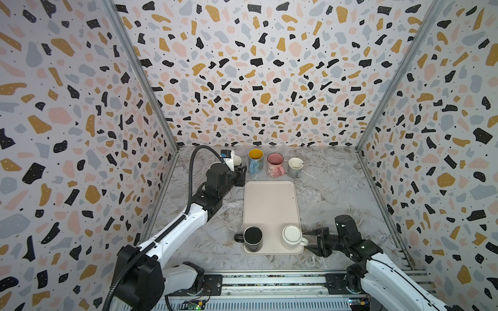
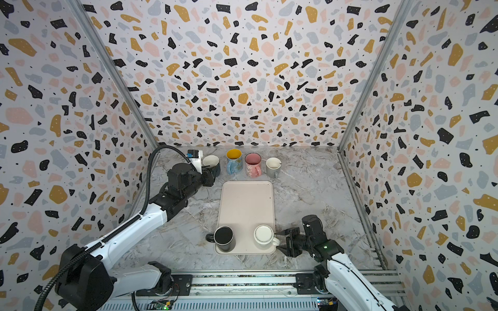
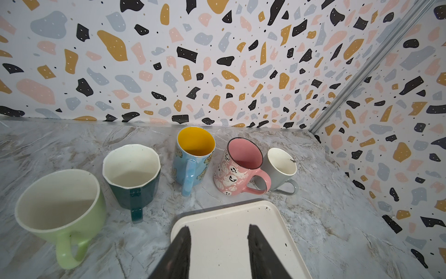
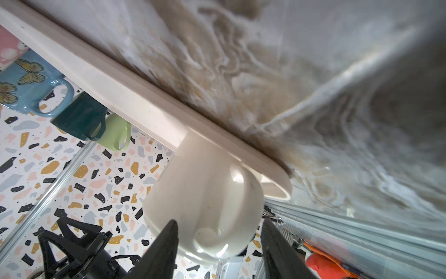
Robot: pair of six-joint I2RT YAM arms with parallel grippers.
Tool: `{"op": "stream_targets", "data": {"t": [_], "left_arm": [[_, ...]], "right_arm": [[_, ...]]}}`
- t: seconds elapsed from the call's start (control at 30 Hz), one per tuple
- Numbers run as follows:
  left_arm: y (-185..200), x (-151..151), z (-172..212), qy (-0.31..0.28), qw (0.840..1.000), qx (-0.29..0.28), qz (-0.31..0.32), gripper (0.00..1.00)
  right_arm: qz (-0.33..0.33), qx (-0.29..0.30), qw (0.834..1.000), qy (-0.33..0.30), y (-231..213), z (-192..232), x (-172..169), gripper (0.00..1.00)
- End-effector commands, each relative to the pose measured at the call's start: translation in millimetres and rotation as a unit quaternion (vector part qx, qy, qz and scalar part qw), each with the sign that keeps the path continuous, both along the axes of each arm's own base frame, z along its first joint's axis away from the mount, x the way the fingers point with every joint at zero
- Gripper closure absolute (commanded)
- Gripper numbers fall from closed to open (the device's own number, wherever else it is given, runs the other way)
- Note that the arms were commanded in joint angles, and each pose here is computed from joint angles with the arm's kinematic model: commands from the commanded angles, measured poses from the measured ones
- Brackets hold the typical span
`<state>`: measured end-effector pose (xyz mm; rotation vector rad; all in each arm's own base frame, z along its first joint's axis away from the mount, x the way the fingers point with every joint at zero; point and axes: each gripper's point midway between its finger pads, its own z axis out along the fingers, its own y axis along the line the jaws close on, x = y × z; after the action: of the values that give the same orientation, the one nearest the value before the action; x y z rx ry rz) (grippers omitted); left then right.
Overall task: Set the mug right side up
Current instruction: 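Lower the right gripper onto the upside-down white mug's handle and close it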
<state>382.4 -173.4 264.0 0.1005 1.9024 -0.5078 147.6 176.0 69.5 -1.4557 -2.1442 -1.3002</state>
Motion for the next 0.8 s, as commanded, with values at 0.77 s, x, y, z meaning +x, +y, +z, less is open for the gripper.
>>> {"op": "stream_targets", "data": {"t": [0.77], "left_arm": [[6, 2, -2, -0.011, 1.0, 0.013, 0.01, 0.59]], "right_arm": [[-0.073, 0.013, 0.997, -0.035, 5, 8, 51, 0.54]]}}
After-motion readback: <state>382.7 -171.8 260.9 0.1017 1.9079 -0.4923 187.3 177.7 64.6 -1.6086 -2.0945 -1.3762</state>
